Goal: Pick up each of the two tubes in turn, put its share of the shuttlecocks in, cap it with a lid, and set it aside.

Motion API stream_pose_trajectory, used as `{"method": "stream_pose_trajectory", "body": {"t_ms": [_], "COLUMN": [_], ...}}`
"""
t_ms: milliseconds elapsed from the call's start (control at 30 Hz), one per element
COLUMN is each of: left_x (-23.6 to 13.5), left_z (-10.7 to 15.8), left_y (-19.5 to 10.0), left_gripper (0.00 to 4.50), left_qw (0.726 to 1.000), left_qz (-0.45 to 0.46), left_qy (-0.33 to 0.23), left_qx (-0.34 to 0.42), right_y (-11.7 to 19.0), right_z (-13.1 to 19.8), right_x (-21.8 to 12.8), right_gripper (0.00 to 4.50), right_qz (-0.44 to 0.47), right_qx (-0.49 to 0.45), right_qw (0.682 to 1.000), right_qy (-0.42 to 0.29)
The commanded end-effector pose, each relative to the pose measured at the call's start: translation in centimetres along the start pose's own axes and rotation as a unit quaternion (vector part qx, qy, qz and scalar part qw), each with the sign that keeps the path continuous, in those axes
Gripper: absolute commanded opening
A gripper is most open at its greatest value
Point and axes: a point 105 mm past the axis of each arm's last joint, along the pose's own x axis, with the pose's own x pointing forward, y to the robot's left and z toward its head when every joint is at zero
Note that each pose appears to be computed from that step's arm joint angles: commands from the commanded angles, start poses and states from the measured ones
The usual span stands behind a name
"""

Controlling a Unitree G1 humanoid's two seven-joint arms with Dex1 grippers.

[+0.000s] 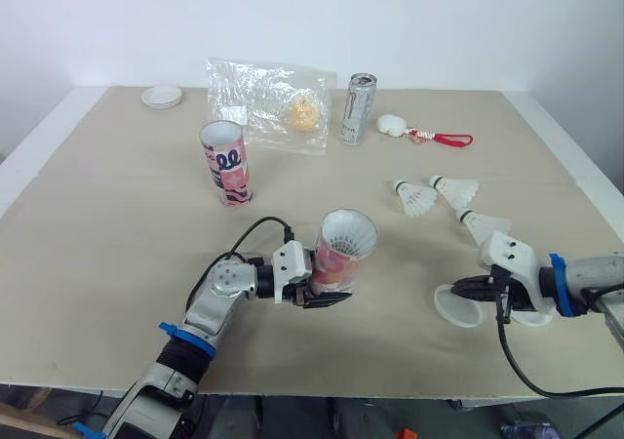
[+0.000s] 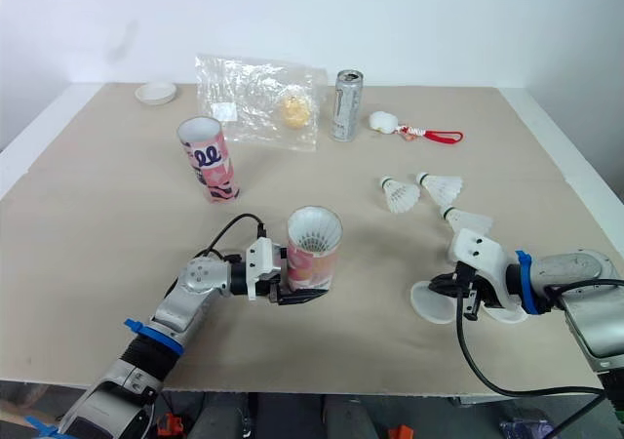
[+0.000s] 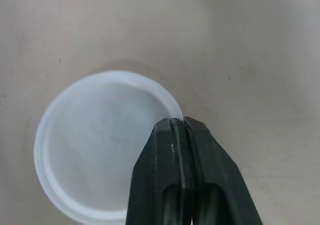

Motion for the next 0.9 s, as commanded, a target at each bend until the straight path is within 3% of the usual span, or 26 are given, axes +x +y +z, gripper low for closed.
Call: {"method": "stream_pose_trajectory", "body": {"t_ms": [33,233,667,900], "left_x": [-0.6,-0.8,-0.8,-0.5], "left_z": [-2.1,-2.4,-3.4,-3.3], "left_y": [-0.3,-0.2,-0.1,0.0], "left_gripper": [3.26,3.26,3.26,3.26], "left_qw": [0.999,0.998,0.996,0.997], "left_qz": [0.0,-0.002,-0.019,-0.021], "left_qy": [0.041,0.047,0.068,0.065], "left_qx": [-0.022,-0.03,-0.047,-0.042], "right_y": [0.2,0.5,1.1,3.5], "right_z": [0.3,3.7,17.6,22.7], "right_x": [-0.8,-1.8,-7.5,-5.3], "right_gripper": [0.02,0.02,0.02,0.02], "right_qz": [0.004,0.007,0.007,0.081], "right_qx": [-0.015,-0.038,-0.214,-0.28], "right_qw": [1.0,0.997,0.955,0.924], "right_qy": [0.004,-0.065,-0.207,-0.247]}}
